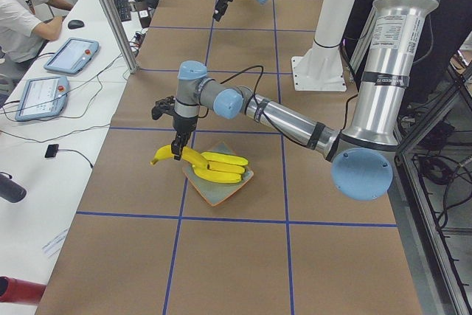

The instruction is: Transfer all bananas from basket to plate

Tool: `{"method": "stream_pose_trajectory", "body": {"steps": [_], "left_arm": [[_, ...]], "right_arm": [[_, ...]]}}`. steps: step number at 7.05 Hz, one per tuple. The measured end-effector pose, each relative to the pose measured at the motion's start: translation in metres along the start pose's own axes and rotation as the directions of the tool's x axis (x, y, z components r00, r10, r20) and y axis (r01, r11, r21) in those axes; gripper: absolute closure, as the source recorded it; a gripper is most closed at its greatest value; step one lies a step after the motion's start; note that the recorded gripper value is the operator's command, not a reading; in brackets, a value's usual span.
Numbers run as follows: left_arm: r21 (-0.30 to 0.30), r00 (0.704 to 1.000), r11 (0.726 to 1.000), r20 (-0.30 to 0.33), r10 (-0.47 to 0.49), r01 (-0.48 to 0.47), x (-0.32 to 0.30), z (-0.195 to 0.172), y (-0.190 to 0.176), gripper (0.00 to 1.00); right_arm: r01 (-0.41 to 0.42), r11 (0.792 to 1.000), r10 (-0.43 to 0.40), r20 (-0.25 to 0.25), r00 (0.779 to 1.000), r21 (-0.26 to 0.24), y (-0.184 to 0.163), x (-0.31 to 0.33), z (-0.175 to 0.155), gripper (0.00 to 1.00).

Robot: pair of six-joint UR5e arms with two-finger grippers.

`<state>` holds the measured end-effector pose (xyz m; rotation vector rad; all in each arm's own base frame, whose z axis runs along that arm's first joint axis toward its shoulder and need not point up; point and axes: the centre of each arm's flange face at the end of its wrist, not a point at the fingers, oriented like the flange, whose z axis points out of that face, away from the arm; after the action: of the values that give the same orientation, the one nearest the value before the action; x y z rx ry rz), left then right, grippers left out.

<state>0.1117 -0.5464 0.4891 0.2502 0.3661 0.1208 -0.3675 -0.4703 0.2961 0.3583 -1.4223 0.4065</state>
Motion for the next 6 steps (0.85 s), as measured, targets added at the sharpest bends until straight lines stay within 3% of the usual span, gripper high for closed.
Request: {"method": "stream_pose_trajectory", "body": {"steps": [2, 4, 6], "left_arm": [[-0.067, 0.986, 0.996, 0.153, 0.062, -0.053, 0.034, 0.033, 0.030, 1.00], [-0.119, 0.974, 0.990, 0.206, 0.099, -0.075, 0.068, 0.056, 0.060, 1.00], [-0.161, 0.968, 0.983, 0.218, 0.121, -0.086, 0.078, 0.073, 0.083, 1.00]], "right_arm": [[0.006, 1.000, -0.005, -0.026, 1.000, 0.014, 0.005, 0.004, 0.007, 0.00], [0.009, 0.999, -0.008, -0.035, 0.999, 0.031, 0.013, 0.001, 0.014, 0.00], [0.009, 0.999, -0.008, -0.037, 0.999, 0.033, 0.016, 0.001, 0.015, 0.00]]}}
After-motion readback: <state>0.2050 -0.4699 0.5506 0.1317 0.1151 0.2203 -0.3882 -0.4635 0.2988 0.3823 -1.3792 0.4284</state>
